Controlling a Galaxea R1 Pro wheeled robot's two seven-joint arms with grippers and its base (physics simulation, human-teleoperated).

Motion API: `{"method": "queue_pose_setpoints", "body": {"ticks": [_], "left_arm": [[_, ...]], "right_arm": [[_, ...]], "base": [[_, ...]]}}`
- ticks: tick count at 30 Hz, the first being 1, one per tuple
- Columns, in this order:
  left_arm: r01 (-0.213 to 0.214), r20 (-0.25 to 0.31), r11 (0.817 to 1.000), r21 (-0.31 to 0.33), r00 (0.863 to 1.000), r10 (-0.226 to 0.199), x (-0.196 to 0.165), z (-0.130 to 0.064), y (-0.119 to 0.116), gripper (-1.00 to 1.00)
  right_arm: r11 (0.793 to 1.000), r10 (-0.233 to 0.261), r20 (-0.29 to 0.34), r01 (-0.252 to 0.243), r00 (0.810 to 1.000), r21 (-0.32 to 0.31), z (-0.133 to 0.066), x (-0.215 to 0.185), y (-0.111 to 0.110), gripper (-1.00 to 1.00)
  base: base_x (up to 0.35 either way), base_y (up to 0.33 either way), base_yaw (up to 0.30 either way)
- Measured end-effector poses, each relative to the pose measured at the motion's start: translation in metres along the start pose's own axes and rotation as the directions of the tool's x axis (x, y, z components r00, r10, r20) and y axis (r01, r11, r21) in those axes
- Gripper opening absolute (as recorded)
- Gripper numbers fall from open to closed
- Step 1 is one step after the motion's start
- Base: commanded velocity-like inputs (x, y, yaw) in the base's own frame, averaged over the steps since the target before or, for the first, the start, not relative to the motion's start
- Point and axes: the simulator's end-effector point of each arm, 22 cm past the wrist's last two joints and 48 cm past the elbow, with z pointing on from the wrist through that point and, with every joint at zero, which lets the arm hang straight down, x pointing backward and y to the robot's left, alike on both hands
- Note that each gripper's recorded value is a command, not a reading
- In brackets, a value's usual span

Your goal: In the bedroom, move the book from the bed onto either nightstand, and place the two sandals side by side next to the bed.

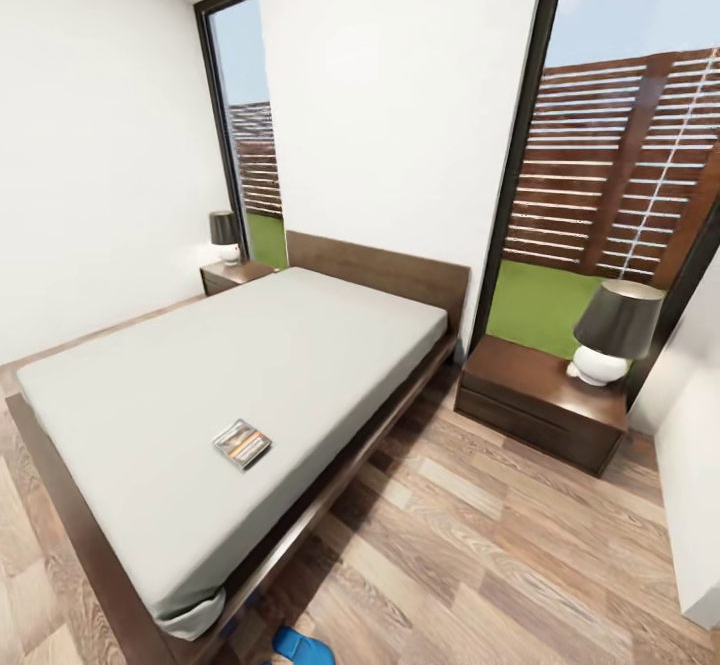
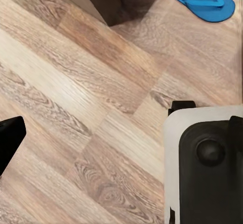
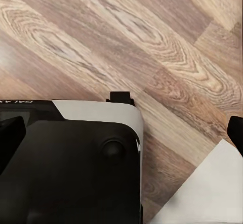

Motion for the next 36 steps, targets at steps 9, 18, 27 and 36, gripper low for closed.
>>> {"method": "queue_pose_setpoints", "body": {"ticks": [9, 18, 27, 36], "left_arm": [[0.000, 0.000, 1.000, 0.000, 1.000, 0.000, 0.0000, 0.0000, 0.0000, 1.00], [0.000, 0.000, 1.000, 0.000, 1.000, 0.000, 0.0000, 0.0000, 0.0001, 1.00], [0.001, 0.000, 1.000, -0.001, 1.000, -0.001, 0.0000, 0.0000, 0.0001, 1.00], [0.001, 0.000, 1.000, -0.001, 1.000, -0.001, 0.0000, 0.0000, 0.0001, 1.00]], "right_arm": [[1.000, 0.000, 0.000, 0.000, 1.000, 0.000, 0.0000, 0.0000, -0.0003, 1.00], [1.000, -0.001, -0.005, 0.001, 1.000, 0.000, -0.0003, 0.0039, -0.0002, 1.00], [1.000, -0.001, -0.007, 0.001, 1.000, 0.001, -0.0004, 0.0052, -0.0006, 1.00], [1.000, -0.001, -0.007, 0.001, 1.000, 0.000, -0.0005, 0.0054, -0.0005, 1.00]], "base": [[-0.001, 0.000, -0.295], [0.000, 0.000, -0.295], [0.000, 0.000, -0.295], [0.000, 0.000, -0.295]]}}
